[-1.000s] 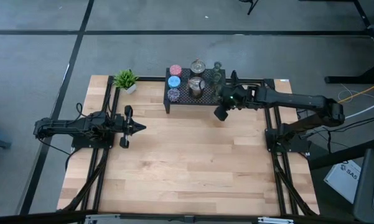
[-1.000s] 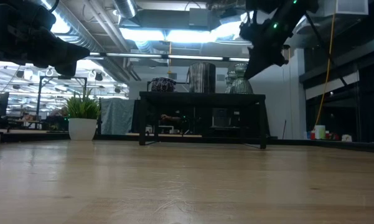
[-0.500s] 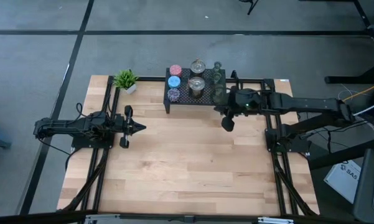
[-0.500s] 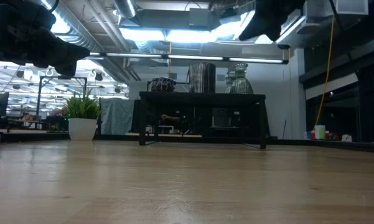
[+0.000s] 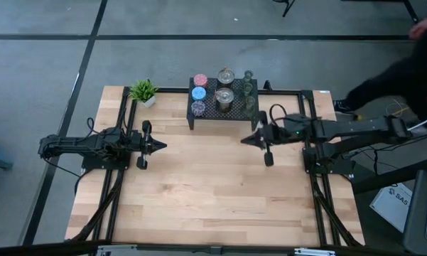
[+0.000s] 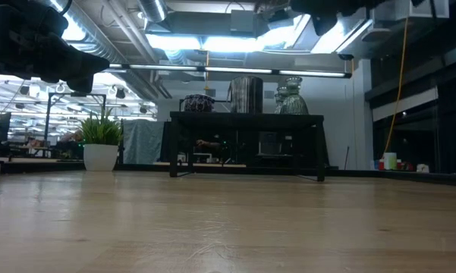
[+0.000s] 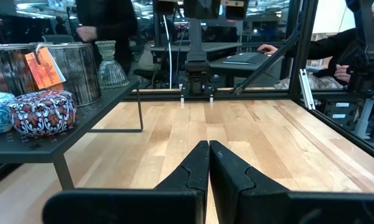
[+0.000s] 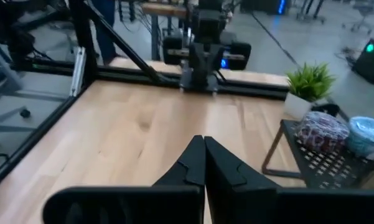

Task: Pick & Place candle stick holders
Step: Return to Home Position

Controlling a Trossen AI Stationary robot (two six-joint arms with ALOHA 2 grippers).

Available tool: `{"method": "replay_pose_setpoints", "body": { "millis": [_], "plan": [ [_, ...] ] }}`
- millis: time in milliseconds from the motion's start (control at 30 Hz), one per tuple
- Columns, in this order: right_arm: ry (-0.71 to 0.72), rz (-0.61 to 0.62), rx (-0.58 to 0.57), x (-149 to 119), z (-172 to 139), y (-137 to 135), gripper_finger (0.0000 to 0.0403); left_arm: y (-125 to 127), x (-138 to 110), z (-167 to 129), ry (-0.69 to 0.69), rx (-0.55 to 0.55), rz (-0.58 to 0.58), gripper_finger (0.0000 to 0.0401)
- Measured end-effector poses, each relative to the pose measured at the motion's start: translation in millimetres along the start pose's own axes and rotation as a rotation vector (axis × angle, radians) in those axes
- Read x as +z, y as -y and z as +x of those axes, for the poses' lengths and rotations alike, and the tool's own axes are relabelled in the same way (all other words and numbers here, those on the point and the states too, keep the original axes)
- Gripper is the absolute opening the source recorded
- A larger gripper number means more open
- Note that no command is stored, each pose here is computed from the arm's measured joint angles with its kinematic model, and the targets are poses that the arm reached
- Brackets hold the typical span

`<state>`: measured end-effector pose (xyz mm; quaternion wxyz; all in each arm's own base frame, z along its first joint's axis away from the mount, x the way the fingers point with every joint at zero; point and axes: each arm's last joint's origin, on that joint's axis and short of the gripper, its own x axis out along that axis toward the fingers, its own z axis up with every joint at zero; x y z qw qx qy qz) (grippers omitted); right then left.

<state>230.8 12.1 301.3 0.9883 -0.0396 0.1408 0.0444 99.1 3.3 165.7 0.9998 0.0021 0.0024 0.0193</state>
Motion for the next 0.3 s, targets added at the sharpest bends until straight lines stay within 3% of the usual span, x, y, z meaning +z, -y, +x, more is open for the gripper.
{"method": "replay_pose_setpoints", "body": {
  "millis": [300],
  "plan": [
    [0.018, -0.03, 0.074, -53, -20, -20, 0.0, 0, 0, 0, 0.0, 0.0, 0.0, 0.0006]
  ]
}}
